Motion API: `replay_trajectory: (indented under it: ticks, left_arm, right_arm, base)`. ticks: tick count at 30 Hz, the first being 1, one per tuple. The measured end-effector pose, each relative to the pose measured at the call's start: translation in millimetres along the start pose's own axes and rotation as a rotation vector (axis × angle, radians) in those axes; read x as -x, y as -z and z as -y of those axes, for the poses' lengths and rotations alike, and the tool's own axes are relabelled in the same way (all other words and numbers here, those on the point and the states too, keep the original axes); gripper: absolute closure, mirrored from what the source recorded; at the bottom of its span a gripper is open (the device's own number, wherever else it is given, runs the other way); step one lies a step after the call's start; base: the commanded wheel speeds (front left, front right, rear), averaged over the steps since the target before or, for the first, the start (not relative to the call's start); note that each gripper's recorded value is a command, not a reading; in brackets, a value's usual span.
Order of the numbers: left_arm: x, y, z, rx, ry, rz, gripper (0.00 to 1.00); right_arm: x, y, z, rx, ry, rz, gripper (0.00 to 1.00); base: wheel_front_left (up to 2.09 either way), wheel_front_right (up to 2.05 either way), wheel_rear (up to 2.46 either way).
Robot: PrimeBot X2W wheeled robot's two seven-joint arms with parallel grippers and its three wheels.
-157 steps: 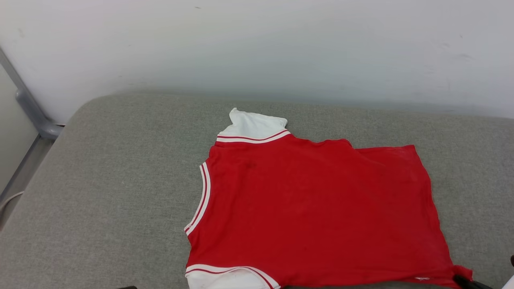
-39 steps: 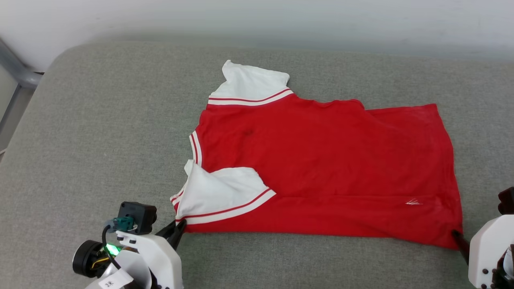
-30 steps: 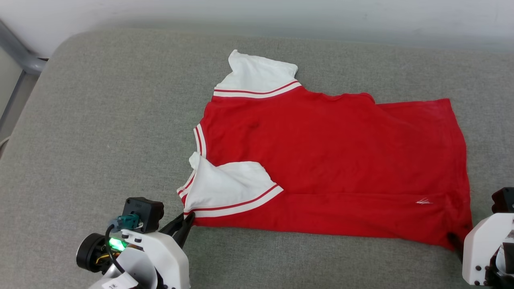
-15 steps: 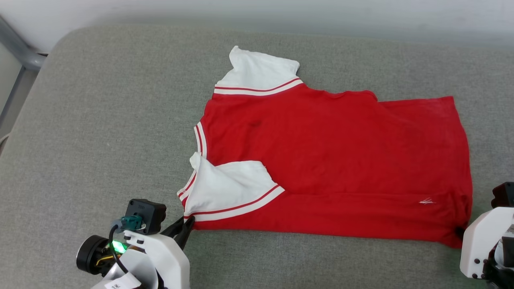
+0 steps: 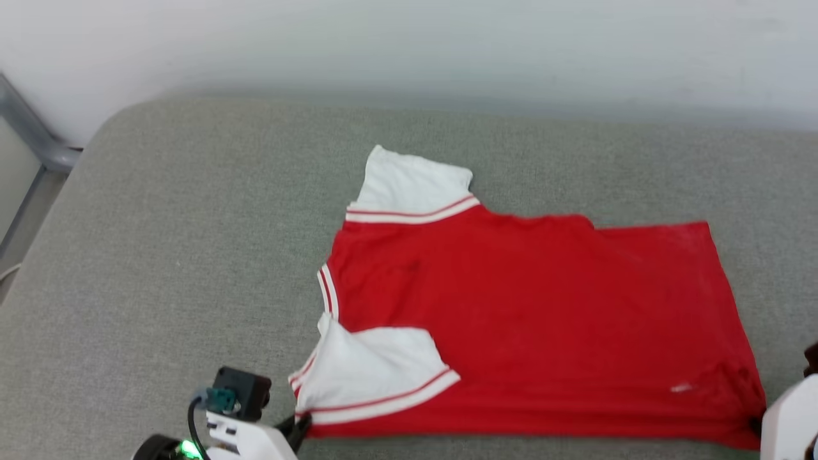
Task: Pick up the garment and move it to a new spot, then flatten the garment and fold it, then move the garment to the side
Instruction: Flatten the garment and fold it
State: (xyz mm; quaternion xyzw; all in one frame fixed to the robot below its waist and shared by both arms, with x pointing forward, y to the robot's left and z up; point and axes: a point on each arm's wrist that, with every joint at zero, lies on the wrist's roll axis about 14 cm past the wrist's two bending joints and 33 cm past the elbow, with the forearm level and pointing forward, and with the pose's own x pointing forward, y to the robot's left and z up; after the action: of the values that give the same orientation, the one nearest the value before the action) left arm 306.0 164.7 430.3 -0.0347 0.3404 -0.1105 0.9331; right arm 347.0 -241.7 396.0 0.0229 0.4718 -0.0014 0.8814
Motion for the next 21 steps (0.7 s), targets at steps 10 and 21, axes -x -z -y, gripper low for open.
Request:
replay_trajectory:
  ticks: [10,21]
  left_arm:
    - [11,35,11,0.039,0.028,-0.093,1.0]
    - [2,55,5,0.057,0.023,-0.127,0.0]
  right_arm:
    - [25,39,11,-0.049,0.021,-0.058,1.0]
    - [23,52,10,-0.06,0.019,-0.066,0.0]
  base:
    - [0.0,0.0,0.0]
    - [0.0,0.0,0.0]
